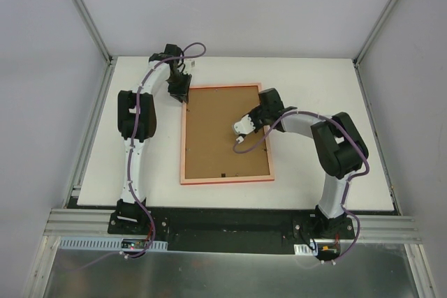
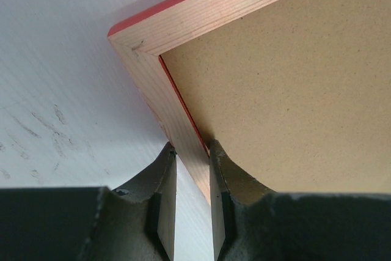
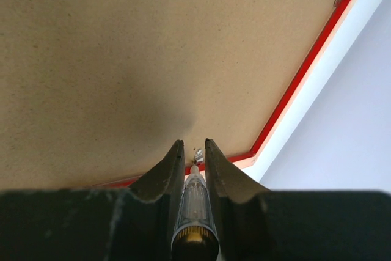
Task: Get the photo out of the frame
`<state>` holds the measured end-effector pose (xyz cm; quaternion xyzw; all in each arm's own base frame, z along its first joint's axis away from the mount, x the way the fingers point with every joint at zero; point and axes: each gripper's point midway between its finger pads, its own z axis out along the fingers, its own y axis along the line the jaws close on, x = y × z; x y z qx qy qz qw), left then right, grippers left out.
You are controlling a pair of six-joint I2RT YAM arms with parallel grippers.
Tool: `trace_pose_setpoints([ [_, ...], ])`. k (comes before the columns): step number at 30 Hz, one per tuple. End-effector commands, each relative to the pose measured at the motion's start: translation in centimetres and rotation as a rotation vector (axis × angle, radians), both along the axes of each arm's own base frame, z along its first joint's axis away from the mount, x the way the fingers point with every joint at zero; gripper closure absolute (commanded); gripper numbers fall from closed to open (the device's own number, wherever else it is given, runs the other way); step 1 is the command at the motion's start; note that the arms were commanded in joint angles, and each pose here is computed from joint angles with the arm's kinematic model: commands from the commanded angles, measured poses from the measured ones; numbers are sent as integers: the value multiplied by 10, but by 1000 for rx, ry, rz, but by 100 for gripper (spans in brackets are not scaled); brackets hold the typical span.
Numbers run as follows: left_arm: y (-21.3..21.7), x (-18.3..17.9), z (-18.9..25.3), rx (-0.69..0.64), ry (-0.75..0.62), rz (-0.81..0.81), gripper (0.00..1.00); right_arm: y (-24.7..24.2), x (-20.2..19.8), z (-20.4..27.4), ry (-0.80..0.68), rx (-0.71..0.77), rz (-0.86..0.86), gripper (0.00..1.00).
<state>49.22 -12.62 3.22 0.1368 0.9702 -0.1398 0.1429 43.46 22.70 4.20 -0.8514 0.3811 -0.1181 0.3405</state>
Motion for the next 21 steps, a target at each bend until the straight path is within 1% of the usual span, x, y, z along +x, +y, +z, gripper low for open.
trace_pose_setpoints([
  [1, -2, -15, -19, 54, 48, -121, 100, -18, -17, -19, 138, -107, 48, 100],
  [2, -1, -13, -16, 50, 40, -116, 100, -16, -22, -12, 200, -76, 15, 99],
  [3, -1, -10, -13, 50, 31, -106, 97, -11, -22, -1, 242, -22, -30, 100],
  [5, 0, -2, -4, 48, 3, -88, 85, -2, -19, 25, 319, 105, -125, 100],
  [8, 1, 8, 9, 44, -35, -70, 70, 8, -17, 69, 455, 286, -256, 100],
  [9, 0, 12, 14, 41, -51, -67, 64, 12, -14, 86, 479, 341, -282, 100],
  [10, -1, 13, 17, 36, -59, -64, 61, 13, -14, 98, 513, 391, -322, 100],
  [13, -2, 16, 28, 27, -79, -47, 34, 14, -14, 127, 583, 514, -403, 100],
  [15, -3, 16, 35, 24, -88, -32, 23, 13, -19, 139, 645, 579, -447, 99],
  [16, -2, 16, 42, 24, -100, -28, 20, 14, -23, 143, 673, 601, -465, 99],
  [18, -4, 13, 57, 2, -120, -33, 18, 12, -32, 144, 731, 620, -501, 100],
  [21, -13, 1, 96, -62, -172, -69, 16, 4, -40, 136, 770, 604, -585, 100],
])
